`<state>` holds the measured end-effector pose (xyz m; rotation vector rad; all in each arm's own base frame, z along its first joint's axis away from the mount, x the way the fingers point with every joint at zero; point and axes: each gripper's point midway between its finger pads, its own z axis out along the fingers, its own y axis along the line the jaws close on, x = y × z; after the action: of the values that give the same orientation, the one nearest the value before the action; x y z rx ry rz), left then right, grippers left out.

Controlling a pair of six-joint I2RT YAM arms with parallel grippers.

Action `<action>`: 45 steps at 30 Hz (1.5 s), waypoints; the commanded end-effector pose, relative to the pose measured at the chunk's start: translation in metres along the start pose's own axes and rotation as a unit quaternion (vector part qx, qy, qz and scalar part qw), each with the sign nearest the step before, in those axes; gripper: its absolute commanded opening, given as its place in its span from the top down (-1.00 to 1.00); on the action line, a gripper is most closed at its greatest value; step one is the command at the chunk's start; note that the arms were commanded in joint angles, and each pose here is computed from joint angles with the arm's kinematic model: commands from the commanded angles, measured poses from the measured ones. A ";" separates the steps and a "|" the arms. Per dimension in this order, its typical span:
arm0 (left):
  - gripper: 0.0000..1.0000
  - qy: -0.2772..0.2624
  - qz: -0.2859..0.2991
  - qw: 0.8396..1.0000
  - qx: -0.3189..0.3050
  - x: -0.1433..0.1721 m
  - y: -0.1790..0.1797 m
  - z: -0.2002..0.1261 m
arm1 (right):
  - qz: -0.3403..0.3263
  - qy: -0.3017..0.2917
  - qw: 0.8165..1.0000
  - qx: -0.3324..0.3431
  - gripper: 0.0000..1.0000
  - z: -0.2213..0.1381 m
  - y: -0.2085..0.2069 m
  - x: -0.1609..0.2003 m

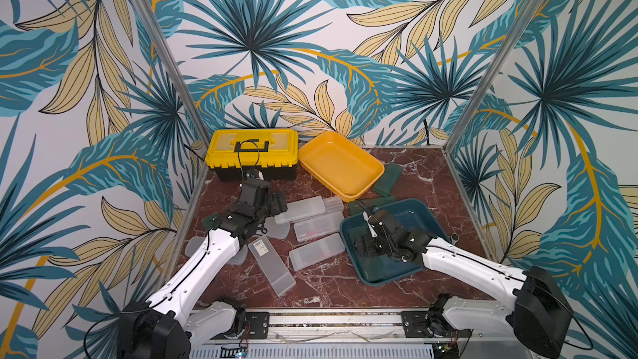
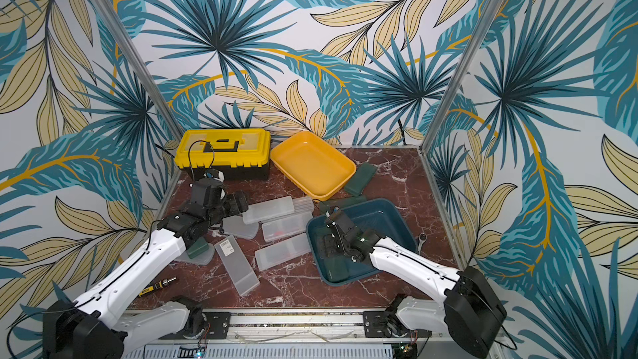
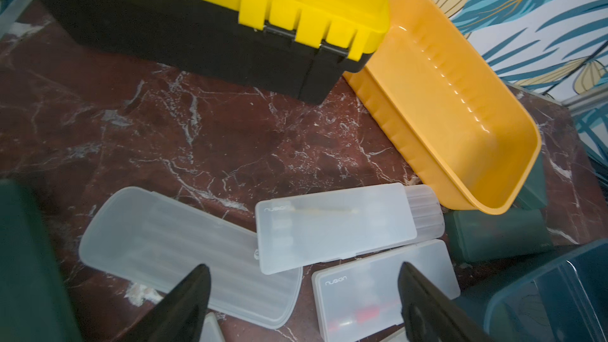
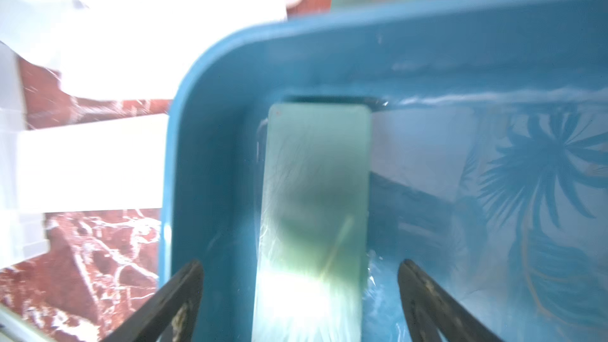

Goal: Place the pencil cases by color into the storage box
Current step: Place the pencil case at the storage box, then pick up the pencil case from the center of the board.

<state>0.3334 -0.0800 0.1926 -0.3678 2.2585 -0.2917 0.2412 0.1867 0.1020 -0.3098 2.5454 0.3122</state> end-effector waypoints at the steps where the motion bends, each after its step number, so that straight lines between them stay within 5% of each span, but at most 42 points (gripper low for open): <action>1: -0.99 0.012 -0.028 0.998 -0.057 0.005 0.027 -0.002 | -0.012 -0.017 1.000 0.015 -0.86 -0.017 -0.005 -0.008; 12: -0.99 0.041 -0.076 0.980 -0.181 0.007 0.090 -0.015 | -0.014 -0.103 0.994 -0.042 -0.86 -0.019 0.028 -0.063; 25: -0.99 0.097 -0.124 0.936 -0.313 0.041 0.161 -0.012 | -0.014 -0.093 0.992 -0.089 -0.86 0.015 0.051 -0.056; 36: -0.99 0.156 -0.130 0.914 -0.350 0.067 0.187 0.002 | -0.068 -0.116 0.982 -0.132 -0.85 0.023 0.082 -0.062; 45: -0.99 0.198 -0.149 0.907 -0.341 0.081 0.191 0.013 | -0.149 -0.207 0.950 -0.179 -0.85 0.021 0.153 -0.089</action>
<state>0.2662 0.0683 0.0739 -1.0918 2.6141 0.3385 0.2713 0.3278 0.1287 -0.6498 2.1455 0.6335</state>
